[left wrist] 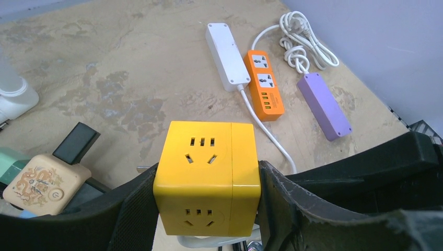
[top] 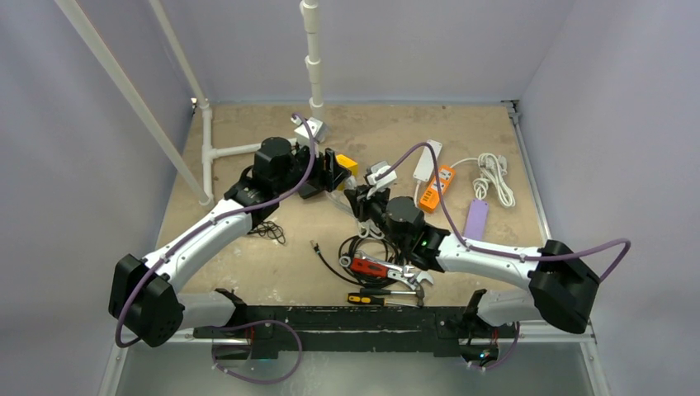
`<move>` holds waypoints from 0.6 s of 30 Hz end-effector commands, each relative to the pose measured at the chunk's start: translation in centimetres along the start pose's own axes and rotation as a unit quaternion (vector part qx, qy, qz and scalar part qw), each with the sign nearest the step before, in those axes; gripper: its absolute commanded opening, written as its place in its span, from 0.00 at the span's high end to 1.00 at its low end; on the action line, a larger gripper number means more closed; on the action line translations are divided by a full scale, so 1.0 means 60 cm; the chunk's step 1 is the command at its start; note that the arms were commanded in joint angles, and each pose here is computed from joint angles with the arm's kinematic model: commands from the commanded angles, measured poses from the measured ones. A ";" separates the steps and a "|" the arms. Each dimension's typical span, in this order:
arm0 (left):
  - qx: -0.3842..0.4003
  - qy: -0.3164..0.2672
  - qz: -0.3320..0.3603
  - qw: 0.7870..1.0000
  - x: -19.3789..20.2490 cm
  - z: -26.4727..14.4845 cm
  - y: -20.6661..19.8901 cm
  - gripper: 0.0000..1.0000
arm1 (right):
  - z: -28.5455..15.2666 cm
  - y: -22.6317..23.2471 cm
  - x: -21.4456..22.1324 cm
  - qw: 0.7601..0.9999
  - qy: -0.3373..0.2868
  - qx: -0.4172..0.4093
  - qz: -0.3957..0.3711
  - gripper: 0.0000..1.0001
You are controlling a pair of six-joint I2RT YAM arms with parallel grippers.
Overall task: Pull the plug off the socket
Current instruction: Remove the plug from the socket.
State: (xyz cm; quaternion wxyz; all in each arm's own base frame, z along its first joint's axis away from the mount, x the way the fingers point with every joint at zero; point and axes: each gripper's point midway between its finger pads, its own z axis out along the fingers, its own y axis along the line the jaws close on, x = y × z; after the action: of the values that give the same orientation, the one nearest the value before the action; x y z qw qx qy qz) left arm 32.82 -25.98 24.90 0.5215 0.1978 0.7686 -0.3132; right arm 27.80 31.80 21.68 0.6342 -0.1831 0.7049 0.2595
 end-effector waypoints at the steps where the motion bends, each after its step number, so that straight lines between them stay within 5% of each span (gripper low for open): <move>1: -0.103 -0.051 0.010 0.993 -0.047 -0.004 0.081 1.00 | -0.006 0.066 -0.120 0.995 -0.095 -0.020 0.014 1.00; 18: -0.045 -0.073 0.039 0.996 -0.060 -0.008 0.048 1.00 | -0.055 0.063 -0.176 0.963 -0.137 -0.222 0.062 1.00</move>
State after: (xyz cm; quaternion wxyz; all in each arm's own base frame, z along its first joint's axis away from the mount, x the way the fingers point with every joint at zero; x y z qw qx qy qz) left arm 34.33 -24.52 26.06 0.5563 0.1866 0.7552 -0.2921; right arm 28.13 30.16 25.31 0.6333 -0.1877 0.6629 0.3526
